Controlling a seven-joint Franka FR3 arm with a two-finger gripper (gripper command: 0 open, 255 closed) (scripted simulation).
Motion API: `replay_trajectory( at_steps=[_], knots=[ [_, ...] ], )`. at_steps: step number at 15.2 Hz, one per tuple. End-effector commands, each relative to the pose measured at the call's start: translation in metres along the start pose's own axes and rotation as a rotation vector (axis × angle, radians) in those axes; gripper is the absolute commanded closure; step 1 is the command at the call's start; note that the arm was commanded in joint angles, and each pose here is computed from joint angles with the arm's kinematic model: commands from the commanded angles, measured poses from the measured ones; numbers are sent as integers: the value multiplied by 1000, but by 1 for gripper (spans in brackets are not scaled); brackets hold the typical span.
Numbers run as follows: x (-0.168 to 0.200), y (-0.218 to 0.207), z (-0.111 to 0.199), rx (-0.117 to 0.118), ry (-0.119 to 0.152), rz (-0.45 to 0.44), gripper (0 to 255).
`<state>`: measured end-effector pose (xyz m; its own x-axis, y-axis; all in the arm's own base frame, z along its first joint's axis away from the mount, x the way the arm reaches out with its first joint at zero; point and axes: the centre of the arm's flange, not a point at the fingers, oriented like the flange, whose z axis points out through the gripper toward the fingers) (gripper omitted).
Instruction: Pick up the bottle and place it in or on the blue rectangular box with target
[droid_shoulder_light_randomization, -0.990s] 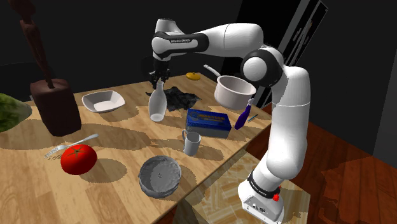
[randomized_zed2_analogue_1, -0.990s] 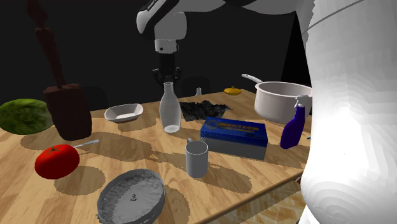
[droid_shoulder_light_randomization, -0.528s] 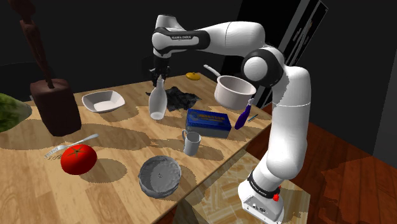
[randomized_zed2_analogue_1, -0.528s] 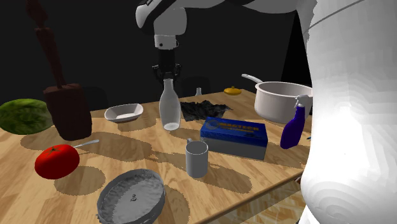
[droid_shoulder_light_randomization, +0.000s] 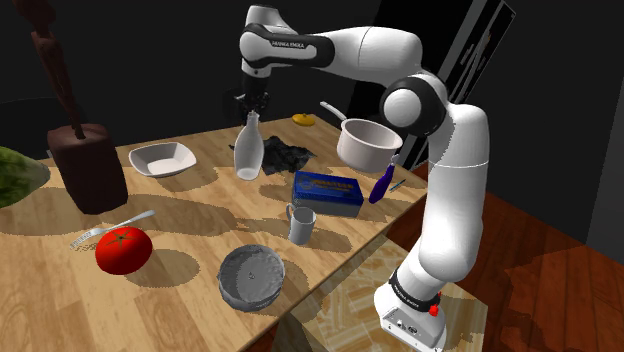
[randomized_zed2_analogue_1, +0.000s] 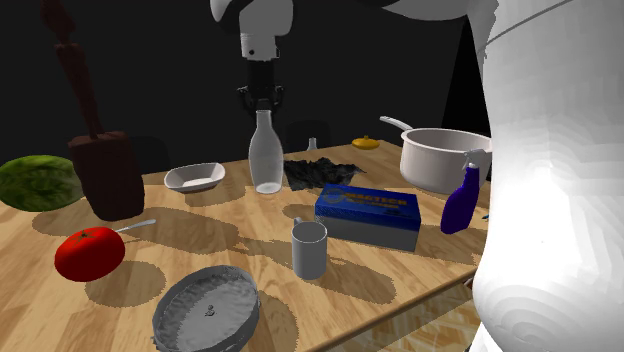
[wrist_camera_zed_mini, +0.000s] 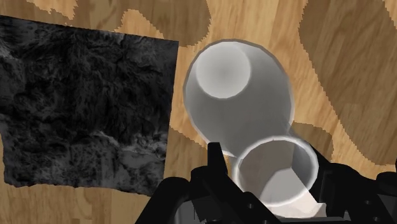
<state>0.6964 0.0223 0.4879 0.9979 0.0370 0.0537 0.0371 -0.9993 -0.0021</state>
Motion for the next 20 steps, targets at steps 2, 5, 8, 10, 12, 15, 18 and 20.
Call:
replay_trajectory(
  at_steps=[2,5,8,10,12,15,18,20],
  knots=[
    [1,-1,-16,0,0,0,255],
    [1,-1,-32,0,0,0,255],
    [2,-1,-48,0,0,0,255],
    [3,-1,-58,0,0,0,255],
    [3,-1,-69,0,0,0,255],
    [4,-1,-85,0,0,0,255],
    [5,-1,-100,0,0,0,255],
    [6,-1,-111,0,0,0,255]
  ],
)
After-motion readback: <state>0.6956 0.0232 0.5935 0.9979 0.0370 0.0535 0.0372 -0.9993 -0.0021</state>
